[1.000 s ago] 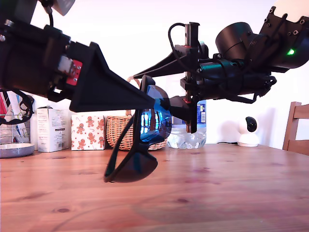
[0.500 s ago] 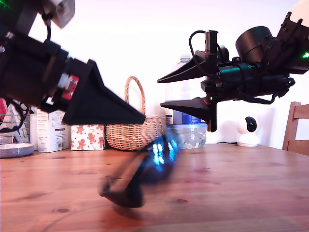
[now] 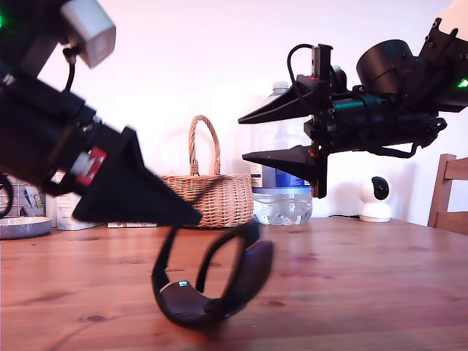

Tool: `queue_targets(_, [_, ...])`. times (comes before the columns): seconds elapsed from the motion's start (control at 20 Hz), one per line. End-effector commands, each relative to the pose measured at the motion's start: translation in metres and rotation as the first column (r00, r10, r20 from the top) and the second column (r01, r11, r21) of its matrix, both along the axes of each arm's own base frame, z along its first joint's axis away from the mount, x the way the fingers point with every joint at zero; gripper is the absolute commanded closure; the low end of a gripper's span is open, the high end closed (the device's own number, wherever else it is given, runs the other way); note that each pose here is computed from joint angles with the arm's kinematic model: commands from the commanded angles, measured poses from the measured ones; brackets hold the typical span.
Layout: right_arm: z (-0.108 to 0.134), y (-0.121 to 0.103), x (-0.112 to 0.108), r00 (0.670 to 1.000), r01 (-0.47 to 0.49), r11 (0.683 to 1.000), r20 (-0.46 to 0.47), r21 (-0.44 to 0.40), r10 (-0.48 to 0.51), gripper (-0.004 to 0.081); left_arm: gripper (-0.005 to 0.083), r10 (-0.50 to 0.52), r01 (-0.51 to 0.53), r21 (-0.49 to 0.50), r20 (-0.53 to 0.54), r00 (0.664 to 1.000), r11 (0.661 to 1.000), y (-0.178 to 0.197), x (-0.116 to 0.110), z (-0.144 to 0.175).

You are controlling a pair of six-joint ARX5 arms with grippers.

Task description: Pick up the sunglasses and close them, then place them back on the table

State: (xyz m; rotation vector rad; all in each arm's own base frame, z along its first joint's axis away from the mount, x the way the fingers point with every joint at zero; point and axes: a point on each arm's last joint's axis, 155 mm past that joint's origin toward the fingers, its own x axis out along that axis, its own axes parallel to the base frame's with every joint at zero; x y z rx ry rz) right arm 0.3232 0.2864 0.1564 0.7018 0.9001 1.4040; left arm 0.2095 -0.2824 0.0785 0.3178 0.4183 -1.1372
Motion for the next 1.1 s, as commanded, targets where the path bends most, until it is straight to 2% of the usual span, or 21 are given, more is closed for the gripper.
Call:
queue_targets(0.0, [-0.001,0.001,-0.001,1.000,-0.010,1.000,0.009,0.003,0.010,0.0400,0.0648,-0.008,0.008,0.032,-0.026,1.000,0.999,0.003,-0.005,-0.012])
queue_targets(0.3, [0.000,0.001,-0.002,1.000,-0.017,1.000,0.010,0.006,0.017,0.0400,0.0647,-0.024,0.034,0.135,-0.077,0.997,0.990,0.015,-0.018,-0.036])
queue_targets(0.55, [0.000,0.001,-0.002,1.000,-0.017,1.000,0.012,0.006,0.017,0.0400,0.0642,-0.052,0.067,0.156,-0.100,0.994,0.985,0.010,-0.033,-0.042])
queue_targets(0.75, [-0.001,0.001,-0.003,1.000,-0.017,1.000,0.003,0.004,0.017,0.0400,0.0603,-0.012,0.020,0.215,-0.041,0.999,0.976,0.016,-0.024,-0.046])
queue_targets(0.9, [-0.004,0.001,-0.011,0.998,-0.049,0.999,-0.047,0.004,0.049,0.0400,0.0652,0.033,-0.021,0.214,-0.053,0.998,0.977,0.018,-0.020,-0.047])
queue_targets(1.05, [-0.004,0.005,-0.019,0.995,-0.082,0.997,-0.054,0.010,0.082,0.0400,0.0749,0.031,-0.023,0.194,-0.037,0.999,0.981,0.014,-0.017,-0.043])
